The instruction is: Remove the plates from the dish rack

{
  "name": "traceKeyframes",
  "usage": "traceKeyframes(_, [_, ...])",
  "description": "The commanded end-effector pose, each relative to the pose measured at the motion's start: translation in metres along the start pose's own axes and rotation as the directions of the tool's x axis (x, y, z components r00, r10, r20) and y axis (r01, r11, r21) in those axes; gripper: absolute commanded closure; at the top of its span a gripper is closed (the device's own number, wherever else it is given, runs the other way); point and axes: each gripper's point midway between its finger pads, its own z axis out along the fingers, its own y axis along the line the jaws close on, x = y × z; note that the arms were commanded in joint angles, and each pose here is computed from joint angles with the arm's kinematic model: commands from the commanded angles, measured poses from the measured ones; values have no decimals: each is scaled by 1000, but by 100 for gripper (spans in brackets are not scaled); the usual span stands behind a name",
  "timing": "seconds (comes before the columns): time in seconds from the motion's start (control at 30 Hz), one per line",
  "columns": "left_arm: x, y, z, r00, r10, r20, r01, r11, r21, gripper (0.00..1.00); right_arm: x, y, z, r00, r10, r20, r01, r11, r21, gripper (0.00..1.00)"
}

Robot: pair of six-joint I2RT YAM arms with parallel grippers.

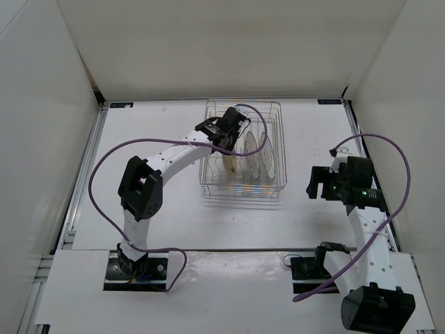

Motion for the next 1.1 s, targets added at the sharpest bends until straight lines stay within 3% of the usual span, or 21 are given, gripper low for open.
traceKeyframes(0.0, [-14,2,-13,999,-2,37,3,999,-39,70,-7,1,2,999,2,33,-2,1000,-11,10])
traceKeyframes(0.37, [-22,-6,-19,999,-25,36,27,998,-50,84,-5,1,4,1000,-1,19,1,1000,-22,10])
traceKeyframes(0.6, [-67,-2,-64,979,-41,201,57,996,-70,87,-5,3,5,1000,-5,18,5,1000,-29,10])
traceKeyframes(0.73, [-107,1,-103,934,-45,355,75,995,-72,88,-5,2,5,1000,-9,17,9,1000,-29,10])
traceKeyframes(0.87, [-143,13,-158,855,-63,515,120,990,-77,89,-3,3,6,1000,-8,8,8,999,-31,10])
traceKeyframes(1.07, [-151,51,-227,772,-76,632,178,979,-99,89,-4,2,6,1000,-12,11,12,999,-30,10])
